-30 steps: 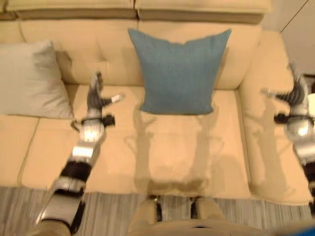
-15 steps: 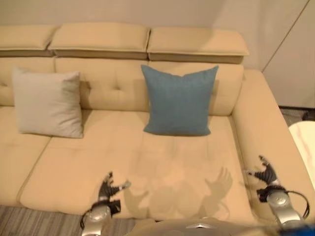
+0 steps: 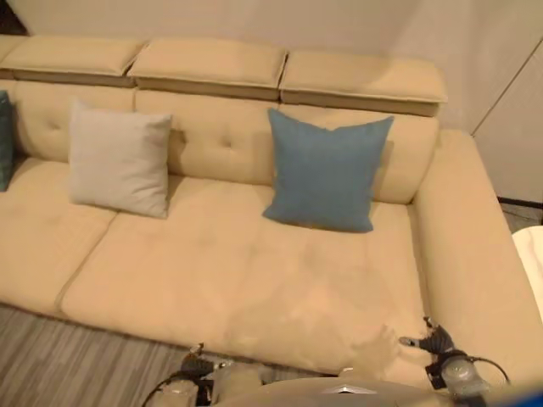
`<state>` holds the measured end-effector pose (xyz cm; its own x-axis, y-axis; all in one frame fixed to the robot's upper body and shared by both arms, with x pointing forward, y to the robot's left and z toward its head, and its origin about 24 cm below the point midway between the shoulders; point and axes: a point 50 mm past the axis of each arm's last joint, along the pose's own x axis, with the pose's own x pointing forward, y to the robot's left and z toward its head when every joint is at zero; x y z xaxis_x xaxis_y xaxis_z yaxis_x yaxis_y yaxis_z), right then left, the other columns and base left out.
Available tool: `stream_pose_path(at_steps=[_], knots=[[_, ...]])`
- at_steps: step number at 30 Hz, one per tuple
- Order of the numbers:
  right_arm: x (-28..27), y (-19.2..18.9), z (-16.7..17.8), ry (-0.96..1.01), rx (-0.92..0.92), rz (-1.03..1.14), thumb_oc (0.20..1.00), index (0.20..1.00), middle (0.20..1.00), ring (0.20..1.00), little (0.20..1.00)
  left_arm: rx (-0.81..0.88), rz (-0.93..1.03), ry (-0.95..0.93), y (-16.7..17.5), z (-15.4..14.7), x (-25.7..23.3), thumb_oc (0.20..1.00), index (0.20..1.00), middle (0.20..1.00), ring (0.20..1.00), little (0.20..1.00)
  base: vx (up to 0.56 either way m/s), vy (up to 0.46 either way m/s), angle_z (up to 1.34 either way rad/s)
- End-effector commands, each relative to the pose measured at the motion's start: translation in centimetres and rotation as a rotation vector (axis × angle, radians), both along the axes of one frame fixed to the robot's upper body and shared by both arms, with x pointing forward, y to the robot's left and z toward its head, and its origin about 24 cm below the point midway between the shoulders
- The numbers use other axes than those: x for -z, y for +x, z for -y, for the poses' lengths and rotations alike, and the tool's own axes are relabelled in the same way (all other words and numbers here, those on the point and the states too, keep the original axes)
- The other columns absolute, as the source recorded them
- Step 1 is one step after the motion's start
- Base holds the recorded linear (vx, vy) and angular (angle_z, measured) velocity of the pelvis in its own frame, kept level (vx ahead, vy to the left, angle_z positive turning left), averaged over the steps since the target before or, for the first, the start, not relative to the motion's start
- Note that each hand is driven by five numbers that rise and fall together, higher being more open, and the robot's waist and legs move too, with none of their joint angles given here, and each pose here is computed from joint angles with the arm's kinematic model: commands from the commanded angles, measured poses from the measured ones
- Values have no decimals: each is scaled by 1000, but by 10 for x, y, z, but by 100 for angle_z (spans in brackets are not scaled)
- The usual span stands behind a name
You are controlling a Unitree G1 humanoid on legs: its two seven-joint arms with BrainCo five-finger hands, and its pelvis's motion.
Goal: Pick up all the scattered cushions and arrange them neatly on the sofa.
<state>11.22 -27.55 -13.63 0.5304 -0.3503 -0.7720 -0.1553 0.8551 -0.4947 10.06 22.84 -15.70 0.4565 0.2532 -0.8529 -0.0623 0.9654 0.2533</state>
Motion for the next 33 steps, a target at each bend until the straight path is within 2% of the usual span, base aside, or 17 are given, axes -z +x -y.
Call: stream_pose_path(at_steps=[1,5,10,17,24,33], knots=[[-6,20,-1,21,41,67,1000,1000,1000,1000,1000,55,48,22,10,-4,-5,1000,1000,1000,1000,1000,-199,204,18],[-1,19,-6,35,83,44,1000,1000,1000,1000,1000,90,64,48,19,-4,-8,1000,1000,1000,1000,1000,-267,203,-8],[1,25,-14,31,36,4,1000,1000,1000,1000,1000,139,64,115,31,-16,-14,1000,1000,1000,1000,1000,-353,110,-26],[8,9,-13,29,31,-64,1000,1000,1000,1000,1000,97,-10,111,9,-23,-8,1000,1000,1000,1000,1000,-200,-1,-40],[8,10,-14,31,34,-67,1000,1000,1000,1000,1000,62,-11,93,8,-19,-6,1000,1000,1000,1000,1000,-31,-116,-22],[12,-1,-14,28,64,-100,1000,1000,1000,1000,1000,113,-29,83,10,-10,-4,1000,1000,1000,1000,1000,-17,-25,9]])
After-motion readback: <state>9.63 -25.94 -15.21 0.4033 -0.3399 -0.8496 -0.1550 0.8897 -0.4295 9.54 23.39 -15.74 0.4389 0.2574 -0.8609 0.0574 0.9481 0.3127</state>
